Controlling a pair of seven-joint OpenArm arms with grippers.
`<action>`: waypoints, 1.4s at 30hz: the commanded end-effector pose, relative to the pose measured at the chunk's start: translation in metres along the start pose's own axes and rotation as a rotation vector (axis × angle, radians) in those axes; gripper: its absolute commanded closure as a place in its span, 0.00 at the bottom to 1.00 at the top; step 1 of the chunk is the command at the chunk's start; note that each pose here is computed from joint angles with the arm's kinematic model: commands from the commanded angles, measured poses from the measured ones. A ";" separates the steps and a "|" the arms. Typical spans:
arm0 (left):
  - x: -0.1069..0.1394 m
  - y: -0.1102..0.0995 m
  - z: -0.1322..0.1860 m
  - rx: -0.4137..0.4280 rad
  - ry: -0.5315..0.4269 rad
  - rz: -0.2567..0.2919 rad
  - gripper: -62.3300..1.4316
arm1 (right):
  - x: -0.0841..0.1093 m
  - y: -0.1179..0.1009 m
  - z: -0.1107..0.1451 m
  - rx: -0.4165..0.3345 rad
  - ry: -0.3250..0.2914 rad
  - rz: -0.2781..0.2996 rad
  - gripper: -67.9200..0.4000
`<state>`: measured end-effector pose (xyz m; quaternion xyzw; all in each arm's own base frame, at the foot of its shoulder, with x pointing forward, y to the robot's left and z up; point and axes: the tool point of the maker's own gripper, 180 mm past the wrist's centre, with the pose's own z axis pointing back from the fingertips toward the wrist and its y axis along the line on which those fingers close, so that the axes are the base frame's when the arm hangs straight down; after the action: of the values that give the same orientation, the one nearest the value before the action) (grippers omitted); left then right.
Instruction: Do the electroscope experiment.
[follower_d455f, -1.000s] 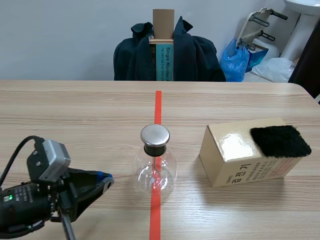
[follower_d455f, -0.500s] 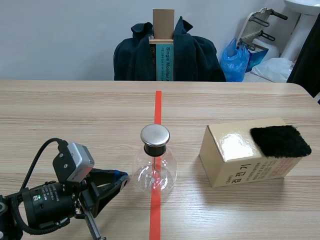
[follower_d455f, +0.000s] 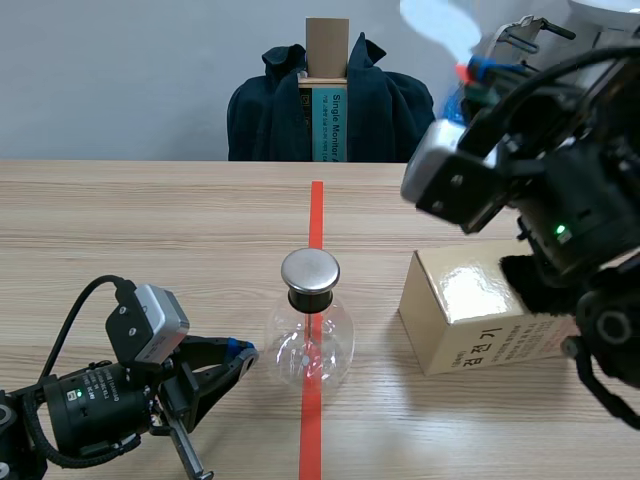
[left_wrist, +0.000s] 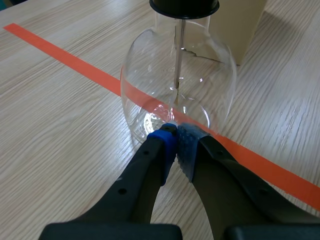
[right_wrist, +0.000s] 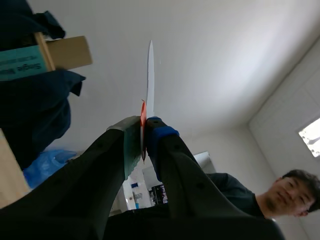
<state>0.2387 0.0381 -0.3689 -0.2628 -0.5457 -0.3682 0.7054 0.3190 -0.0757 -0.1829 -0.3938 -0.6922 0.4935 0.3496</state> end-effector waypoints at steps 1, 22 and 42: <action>0.010 0.003 -0.002 0.009 -0.037 -0.005 0.93 | 0.000 -0.003 -0.002 -0.018 -0.003 0.019 0.98; 0.007 0.003 -0.002 0.008 -0.017 -0.007 0.93 | 0.038 0.078 0.058 0.244 -0.075 -0.003 0.98; 0.007 0.003 -0.002 0.008 -0.017 -0.007 0.93 | 0.046 0.093 0.070 0.297 -0.134 0.068 0.98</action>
<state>0.2382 0.0387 -0.3719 -0.2593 -0.5394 -0.3712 0.7099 0.2531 -0.0424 -0.2951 -0.3175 -0.6125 0.6299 0.3568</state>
